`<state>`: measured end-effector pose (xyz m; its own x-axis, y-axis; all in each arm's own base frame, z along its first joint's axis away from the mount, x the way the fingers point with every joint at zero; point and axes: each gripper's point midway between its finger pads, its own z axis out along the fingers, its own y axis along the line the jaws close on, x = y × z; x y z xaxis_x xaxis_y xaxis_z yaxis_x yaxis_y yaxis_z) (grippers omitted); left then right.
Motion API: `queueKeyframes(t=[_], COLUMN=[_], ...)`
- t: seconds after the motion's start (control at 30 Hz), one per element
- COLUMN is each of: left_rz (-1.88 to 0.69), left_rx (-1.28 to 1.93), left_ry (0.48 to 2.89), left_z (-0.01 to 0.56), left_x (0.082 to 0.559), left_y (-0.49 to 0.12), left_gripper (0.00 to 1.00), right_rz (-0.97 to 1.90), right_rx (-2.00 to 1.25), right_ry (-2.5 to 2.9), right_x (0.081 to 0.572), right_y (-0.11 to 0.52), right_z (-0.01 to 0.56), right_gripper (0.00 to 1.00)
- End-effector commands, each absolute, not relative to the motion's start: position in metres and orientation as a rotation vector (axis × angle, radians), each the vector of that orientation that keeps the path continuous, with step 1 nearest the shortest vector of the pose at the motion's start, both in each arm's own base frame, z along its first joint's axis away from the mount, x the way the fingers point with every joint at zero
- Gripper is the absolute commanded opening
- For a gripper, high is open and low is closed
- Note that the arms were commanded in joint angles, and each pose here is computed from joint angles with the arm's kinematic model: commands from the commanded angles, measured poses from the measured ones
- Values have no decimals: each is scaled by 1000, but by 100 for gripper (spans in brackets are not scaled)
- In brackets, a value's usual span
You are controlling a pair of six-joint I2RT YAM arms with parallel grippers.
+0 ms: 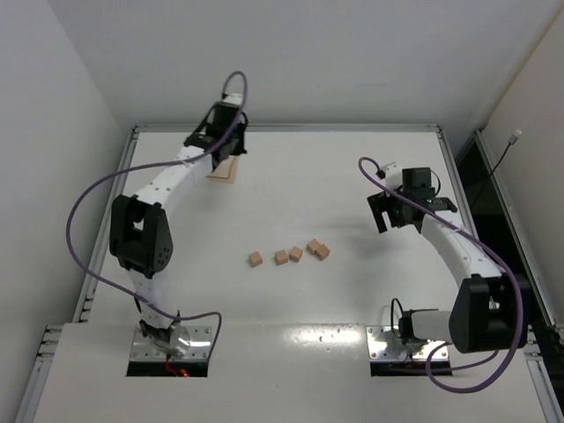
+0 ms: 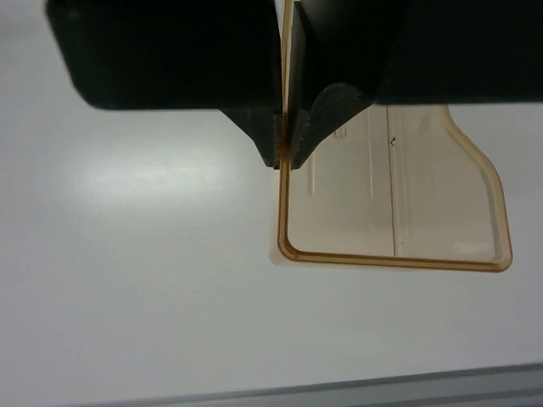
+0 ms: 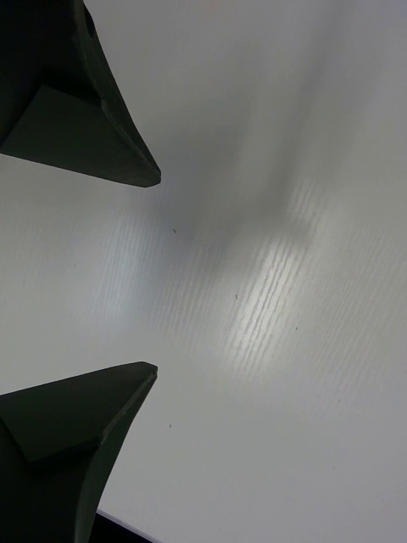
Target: Build the wood block tower
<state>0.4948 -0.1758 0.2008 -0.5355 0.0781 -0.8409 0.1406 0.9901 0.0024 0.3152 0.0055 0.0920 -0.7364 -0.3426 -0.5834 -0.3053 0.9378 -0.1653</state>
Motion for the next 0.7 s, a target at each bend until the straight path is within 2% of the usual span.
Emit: queueKeyframes(t=[0.0, 0.07, 0.1, 0.13, 0.33, 0.6, 0.63, 0.67], left_rz=[41, 73, 48, 104, 177, 44, 40, 27], left_rx=[-154, -171, -159, -154, -96, -36, -48, -58], left_ry=[2270, 2328, 2347, 2400, 2434, 2537, 2537, 2540], left_z=[167, 149, 144, 126, 114, 73, 73, 69], left_x=[517, 525, 527, 526, 543, 540, 540, 538], left_y=[-66, -16, -20, 8, 68, 64, 64, 68], left_gripper=[0, 0, 0, 0, 0, 1, 9, 24], right_rz=[-72, -46, -45, -27, 29, 70, 63, 63], right_rx=[-430, -439, -439, -446, -454, -456, -468, -468], right_ry=[2372, 2359, 2359, 2369, 2355, 2351, 2339, 2339], right_x=[335, 340, 340, 340, 348, 350, 352, 352], right_y=[11, 15, 15, 18, 26, 32, 32, 32], right_z=[114, 116, 116, 112, 112, 113, 116, 116], right_gripper=[81, 81, 81, 81, 81, 81, 82, 83])
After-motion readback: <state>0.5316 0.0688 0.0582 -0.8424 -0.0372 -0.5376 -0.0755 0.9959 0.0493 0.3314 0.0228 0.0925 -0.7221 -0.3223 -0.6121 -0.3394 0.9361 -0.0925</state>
